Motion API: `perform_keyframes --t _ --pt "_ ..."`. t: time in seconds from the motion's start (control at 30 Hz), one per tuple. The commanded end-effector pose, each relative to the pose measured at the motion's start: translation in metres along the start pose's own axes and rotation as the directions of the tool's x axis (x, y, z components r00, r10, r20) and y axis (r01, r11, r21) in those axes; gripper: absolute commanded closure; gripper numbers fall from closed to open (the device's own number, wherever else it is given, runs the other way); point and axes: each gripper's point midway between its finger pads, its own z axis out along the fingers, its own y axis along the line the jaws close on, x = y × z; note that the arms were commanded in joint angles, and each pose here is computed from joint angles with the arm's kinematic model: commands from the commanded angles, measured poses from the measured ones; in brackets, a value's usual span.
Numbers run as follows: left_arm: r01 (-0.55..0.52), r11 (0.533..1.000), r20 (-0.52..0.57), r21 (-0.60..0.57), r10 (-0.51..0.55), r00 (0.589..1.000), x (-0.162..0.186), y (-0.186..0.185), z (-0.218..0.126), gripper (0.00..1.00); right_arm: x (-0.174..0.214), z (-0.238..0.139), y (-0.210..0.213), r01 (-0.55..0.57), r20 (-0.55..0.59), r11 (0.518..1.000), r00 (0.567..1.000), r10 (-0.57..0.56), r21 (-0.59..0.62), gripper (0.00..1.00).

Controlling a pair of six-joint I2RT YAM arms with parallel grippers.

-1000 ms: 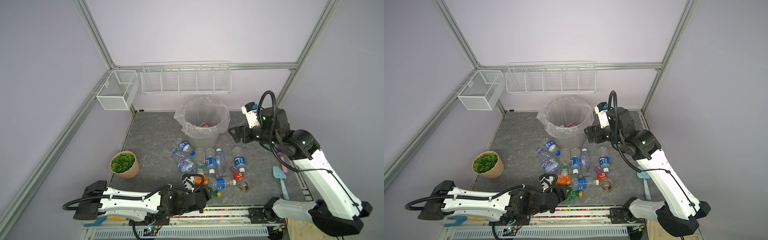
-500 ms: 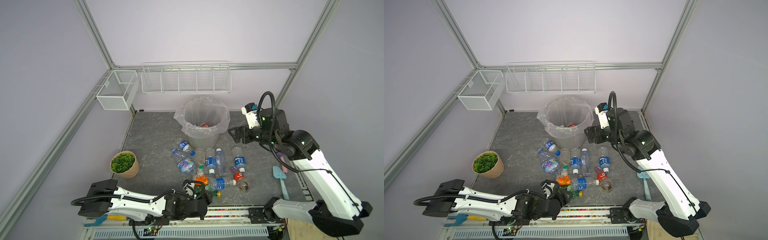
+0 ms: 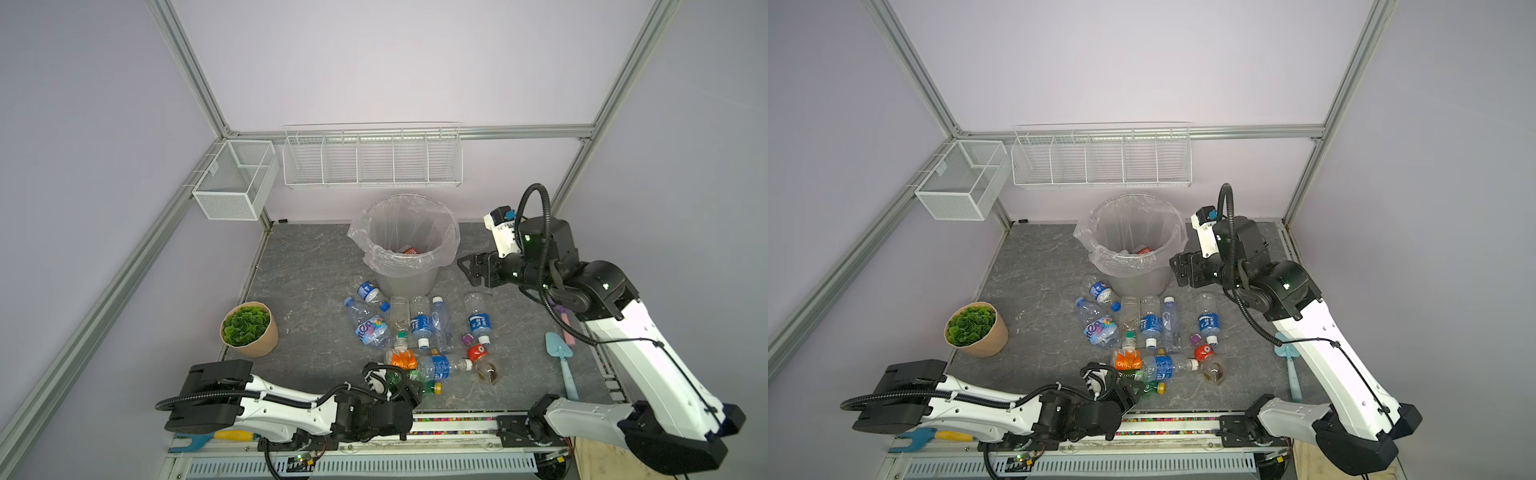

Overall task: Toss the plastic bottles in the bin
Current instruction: 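Close the left gripper on the crushed green bottle near the robot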

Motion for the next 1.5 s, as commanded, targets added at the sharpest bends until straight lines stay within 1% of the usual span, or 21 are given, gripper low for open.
perform_keyframes --t 0.0,0.23,0.4,0.53,0.77,0.97,1.1,1.27,1.4,1.47 --pt "0.023 0.999 0.048 0.032 -0.024 0.999 -0.01 -0.005 0.004 0.21 -0.002 -0.004 -0.003 -0.01 0.023 1.0 1.0 0.01 0.009 0.12" --pt "0.051 0.995 0.058 0.083 -0.056 0.997 -0.007 -0.009 0.016 0.22 -0.001 -0.002 -0.004 -0.011 0.024 1.0 1.0 0.011 0.011 0.12" --pt "0.067 0.992 0.08 0.105 -0.075 0.994 -0.008 -0.01 0.024 0.26 0.0 -0.003 -0.006 -0.006 0.024 1.0 1.0 0.006 0.02 0.12" --pt "0.081 0.99 0.123 0.117 -0.096 0.988 -0.018 -0.007 0.022 0.32 0.0 -0.005 -0.008 -0.002 0.03 1.0 1.0 0.001 0.029 0.12" --pt "0.063 0.991 0.213 0.117 -0.087 0.973 -0.04 -0.006 0.01 0.39 0.002 -0.002 -0.009 -0.005 0.03 1.0 1.0 0.004 0.025 0.12" --pt "0.046 0.993 0.249 0.11 -0.072 0.966 -0.052 -0.003 0.008 0.46 0.002 -0.002 -0.009 -0.006 0.032 1.0 0.999 0.006 0.026 0.12" --pt "0.039 0.993 0.254 0.109 -0.066 0.965 -0.053 -0.003 0.012 0.52 0.001 -0.003 -0.009 -0.006 0.034 1.0 0.999 0.005 0.023 0.12" --pt "0.034 0.994 0.259 0.107 -0.061 0.964 -0.053 -0.003 0.016 0.63 -0.001 -0.007 -0.009 -0.004 0.042 1.0 0.999 0.003 0.025 0.12" --pt "0.001 0.995 0.273 0.098 -0.028 0.962 -0.055 -0.007 0.013 0.73 0.001 -0.009 -0.011 0.001 0.04 0.999 0.999 -0.003 0.032 0.12" --pt "-0.017 0.996 0.28 0.085 -0.008 0.96 -0.056 -0.01 0.009 0.76 0.0 -0.01 -0.011 0.0 0.044 0.999 0.999 -0.002 0.032 0.12"
